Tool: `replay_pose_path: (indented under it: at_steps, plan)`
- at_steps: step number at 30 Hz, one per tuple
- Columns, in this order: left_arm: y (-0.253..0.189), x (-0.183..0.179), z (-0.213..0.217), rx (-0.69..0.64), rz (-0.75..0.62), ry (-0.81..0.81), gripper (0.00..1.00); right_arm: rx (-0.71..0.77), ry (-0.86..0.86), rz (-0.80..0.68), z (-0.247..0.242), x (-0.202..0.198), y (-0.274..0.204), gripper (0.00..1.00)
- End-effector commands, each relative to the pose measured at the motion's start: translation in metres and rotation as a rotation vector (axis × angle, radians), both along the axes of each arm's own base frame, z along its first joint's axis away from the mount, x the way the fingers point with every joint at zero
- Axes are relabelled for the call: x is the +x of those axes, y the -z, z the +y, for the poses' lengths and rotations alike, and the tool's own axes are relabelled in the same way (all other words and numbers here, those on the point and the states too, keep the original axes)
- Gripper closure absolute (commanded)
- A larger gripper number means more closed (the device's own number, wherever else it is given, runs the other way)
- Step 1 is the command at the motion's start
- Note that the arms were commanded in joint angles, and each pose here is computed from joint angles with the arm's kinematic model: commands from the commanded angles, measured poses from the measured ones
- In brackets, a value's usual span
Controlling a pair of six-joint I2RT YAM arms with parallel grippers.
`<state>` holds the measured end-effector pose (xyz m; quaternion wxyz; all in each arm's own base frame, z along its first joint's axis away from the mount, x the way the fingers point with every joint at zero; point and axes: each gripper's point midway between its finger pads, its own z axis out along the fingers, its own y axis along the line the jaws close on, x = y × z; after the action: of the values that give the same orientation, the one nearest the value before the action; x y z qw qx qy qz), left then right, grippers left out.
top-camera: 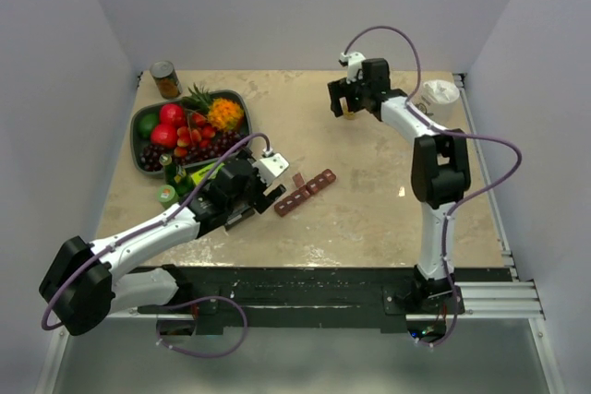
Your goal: Sort the pills into containers
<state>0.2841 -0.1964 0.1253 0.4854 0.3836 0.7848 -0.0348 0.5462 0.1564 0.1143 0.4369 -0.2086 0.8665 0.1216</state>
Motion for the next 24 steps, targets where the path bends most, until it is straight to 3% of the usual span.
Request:
replay_pose_path:
  at_steps: [1, 13, 19, 22, 24]
  plan:
    - [-0.026, 0.018, 0.007, 0.002, -0.126, -0.049, 0.01, -0.096, 0.233, -0.107, -0.009, 0.043, -0.027, 0.01]
    - [-0.029, 0.018, 0.006, 0.000, -0.123, -0.040, 0.01, -0.143, 0.278, -0.079, -0.008, 0.060, 0.010, 0.02]
    - [-0.042, 0.021, 0.005, -0.039, -0.137, -0.038, 0.01, -0.143, 0.255, -0.121, -0.003, 0.071, 0.005, 0.07]
    - [-0.044, 0.021, 0.008, -0.053, -0.136, -0.045, 0.01, -0.124, 0.234, -0.138, 0.003, 0.080, -0.001, 0.14]
    - [-0.044, 0.023, 0.011, -0.060, -0.140, -0.056, 0.01, -0.117, 0.217, -0.126, 0.007, 0.078, 0.001, 0.26]
